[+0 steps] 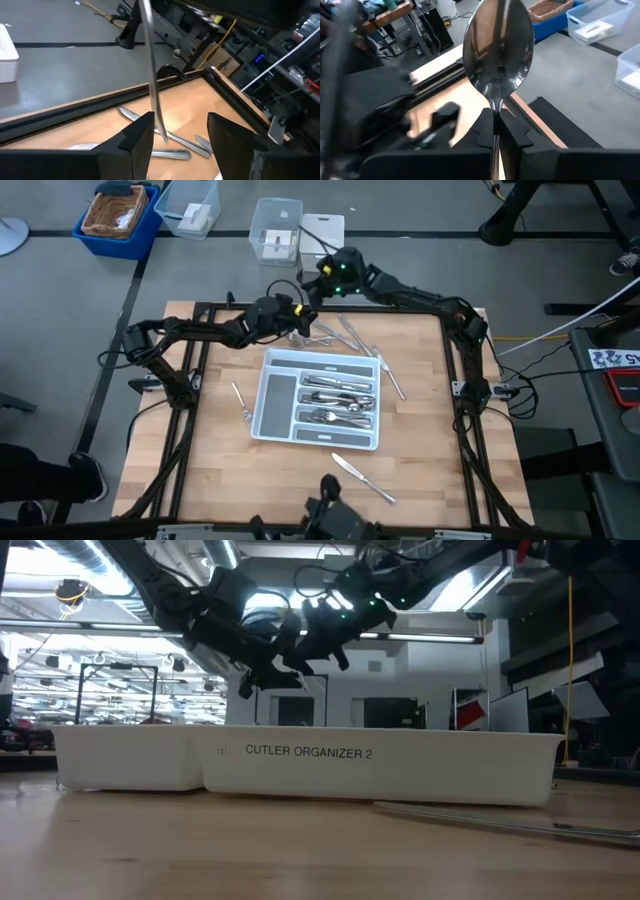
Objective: Sort silverware
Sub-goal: Put the spoon into the organizer tray, then put the knife into the organizer tray
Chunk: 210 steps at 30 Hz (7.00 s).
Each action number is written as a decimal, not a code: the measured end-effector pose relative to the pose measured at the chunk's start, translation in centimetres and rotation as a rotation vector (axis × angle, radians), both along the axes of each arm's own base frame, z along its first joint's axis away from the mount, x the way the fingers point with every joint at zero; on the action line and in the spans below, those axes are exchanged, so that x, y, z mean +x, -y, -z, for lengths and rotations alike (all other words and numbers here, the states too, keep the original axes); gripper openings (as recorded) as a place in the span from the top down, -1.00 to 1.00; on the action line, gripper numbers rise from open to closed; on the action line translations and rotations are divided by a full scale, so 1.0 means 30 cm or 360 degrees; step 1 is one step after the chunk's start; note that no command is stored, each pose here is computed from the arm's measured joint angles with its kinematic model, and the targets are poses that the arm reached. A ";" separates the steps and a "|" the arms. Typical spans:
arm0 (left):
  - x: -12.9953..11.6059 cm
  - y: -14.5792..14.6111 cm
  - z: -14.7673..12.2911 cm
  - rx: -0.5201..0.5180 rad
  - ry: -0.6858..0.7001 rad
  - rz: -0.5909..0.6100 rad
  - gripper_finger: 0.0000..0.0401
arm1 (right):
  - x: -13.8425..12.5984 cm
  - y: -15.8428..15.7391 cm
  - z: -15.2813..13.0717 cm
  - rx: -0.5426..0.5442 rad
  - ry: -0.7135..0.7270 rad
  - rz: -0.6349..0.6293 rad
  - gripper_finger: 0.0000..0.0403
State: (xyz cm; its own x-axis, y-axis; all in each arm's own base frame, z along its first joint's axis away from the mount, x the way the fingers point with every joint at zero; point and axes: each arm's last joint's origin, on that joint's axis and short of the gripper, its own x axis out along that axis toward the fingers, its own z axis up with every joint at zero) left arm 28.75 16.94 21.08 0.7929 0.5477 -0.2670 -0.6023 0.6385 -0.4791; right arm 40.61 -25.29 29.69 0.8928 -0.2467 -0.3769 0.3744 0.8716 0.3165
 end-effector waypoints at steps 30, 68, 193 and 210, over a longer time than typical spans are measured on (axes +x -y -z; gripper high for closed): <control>-0.015 -0.021 0.007 0.0296 -0.0261 0.0013 0.97 | 0.033 -0.052 -0.015 -0.0019 0.0056 -0.0100 0.95; 0.057 0.121 0.013 0.0211 -0.0154 0.0704 1.00 | -0.313 -0.013 -0.108 0.0385 -0.0458 -0.0369 0.47; -0.047 0.094 0.003 0.0005 -0.0439 0.0691 0.52 | -0.302 -0.136 0.532 0.0251 -0.1353 0.0227 0.47; -0.048 0.094 0.004 0.0004 -0.0446 0.0693 0.52 | -0.307 -0.140 0.568 0.0302 -0.1428 0.0203 0.89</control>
